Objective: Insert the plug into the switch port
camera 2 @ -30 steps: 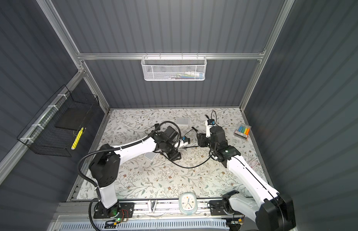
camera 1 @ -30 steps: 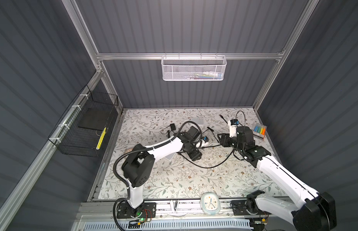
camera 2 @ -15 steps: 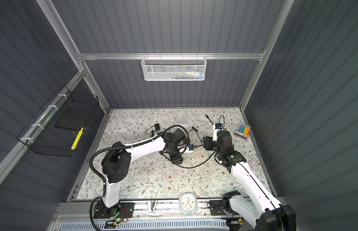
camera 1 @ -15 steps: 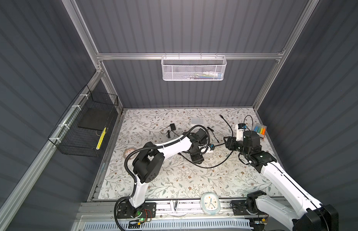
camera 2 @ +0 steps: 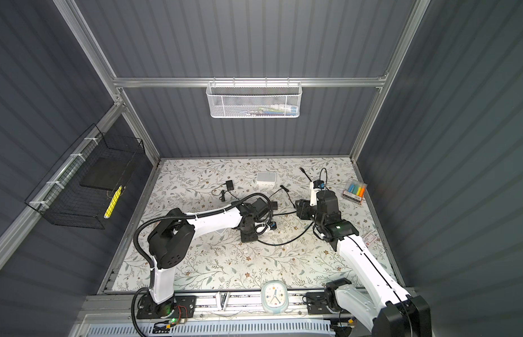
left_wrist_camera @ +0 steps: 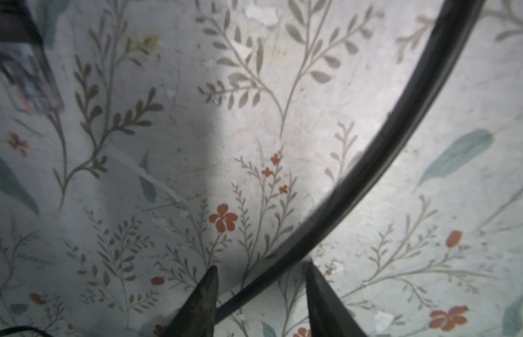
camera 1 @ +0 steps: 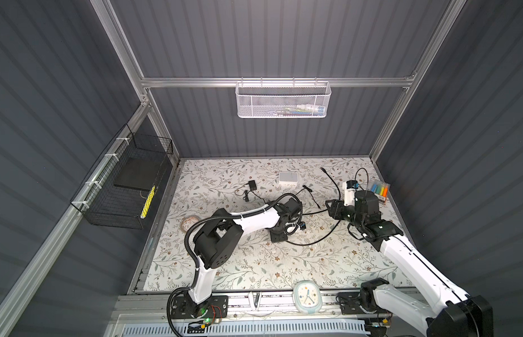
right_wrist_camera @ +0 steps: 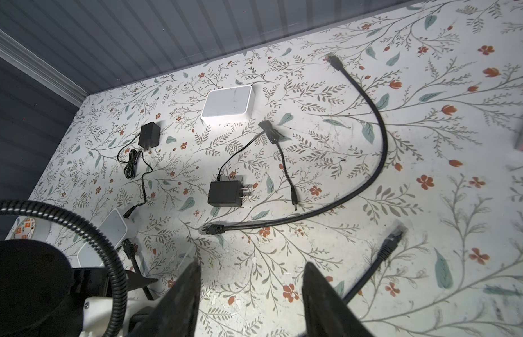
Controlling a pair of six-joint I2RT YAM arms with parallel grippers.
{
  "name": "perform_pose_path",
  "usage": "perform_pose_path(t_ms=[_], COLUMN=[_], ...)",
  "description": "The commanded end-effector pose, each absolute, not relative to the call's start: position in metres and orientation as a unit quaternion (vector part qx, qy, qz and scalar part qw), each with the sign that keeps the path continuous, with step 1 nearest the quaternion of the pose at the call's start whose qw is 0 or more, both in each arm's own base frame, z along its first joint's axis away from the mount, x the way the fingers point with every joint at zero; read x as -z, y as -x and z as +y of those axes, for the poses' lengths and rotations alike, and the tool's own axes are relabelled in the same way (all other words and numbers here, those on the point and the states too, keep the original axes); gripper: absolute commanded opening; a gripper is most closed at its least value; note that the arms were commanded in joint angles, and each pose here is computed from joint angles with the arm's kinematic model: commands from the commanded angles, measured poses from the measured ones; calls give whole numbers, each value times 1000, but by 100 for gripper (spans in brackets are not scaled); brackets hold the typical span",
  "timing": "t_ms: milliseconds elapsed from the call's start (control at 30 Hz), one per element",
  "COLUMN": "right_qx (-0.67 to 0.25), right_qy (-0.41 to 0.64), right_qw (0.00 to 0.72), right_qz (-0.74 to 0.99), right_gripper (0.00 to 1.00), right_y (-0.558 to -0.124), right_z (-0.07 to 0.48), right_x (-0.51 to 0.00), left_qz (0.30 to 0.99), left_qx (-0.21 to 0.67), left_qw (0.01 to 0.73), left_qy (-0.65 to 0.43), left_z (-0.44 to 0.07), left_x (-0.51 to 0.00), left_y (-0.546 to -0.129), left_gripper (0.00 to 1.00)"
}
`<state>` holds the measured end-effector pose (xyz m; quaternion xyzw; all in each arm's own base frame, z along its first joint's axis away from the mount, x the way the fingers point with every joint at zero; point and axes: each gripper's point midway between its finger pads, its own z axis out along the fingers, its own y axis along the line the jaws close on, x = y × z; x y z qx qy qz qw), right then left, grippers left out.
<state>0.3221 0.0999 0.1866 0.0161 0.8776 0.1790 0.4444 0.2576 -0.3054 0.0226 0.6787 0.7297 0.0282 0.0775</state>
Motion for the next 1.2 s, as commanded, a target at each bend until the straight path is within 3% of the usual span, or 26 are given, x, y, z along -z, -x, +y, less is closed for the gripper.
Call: perform_pose_path(t_ms=[0, 367, 767, 1167], right_qx=[-187, -193, -209, -183], right_qy=[-20, -28, -49, -50], right_qw=[450, 446, 443, 451], right_qz=[873, 873, 871, 872], right_gripper=[57, 56, 55, 54], right_y=[-325, -329, -330, -335], right_z=[101, 102, 105, 110], right_x=[-190, -188, -198, -210], left_qz=[733, 742, 729, 732], left_qx=[-66, -41, 18, 73], left_qw=[46, 87, 209, 348], left_qy=[-676, -663, -652, -582], left_z=[-277, -265, -280, -266], left_x=[-4, -19, -78, -153], left_y=[-258, -245, -243, -257], left_gripper=[35, 8, 0, 0])
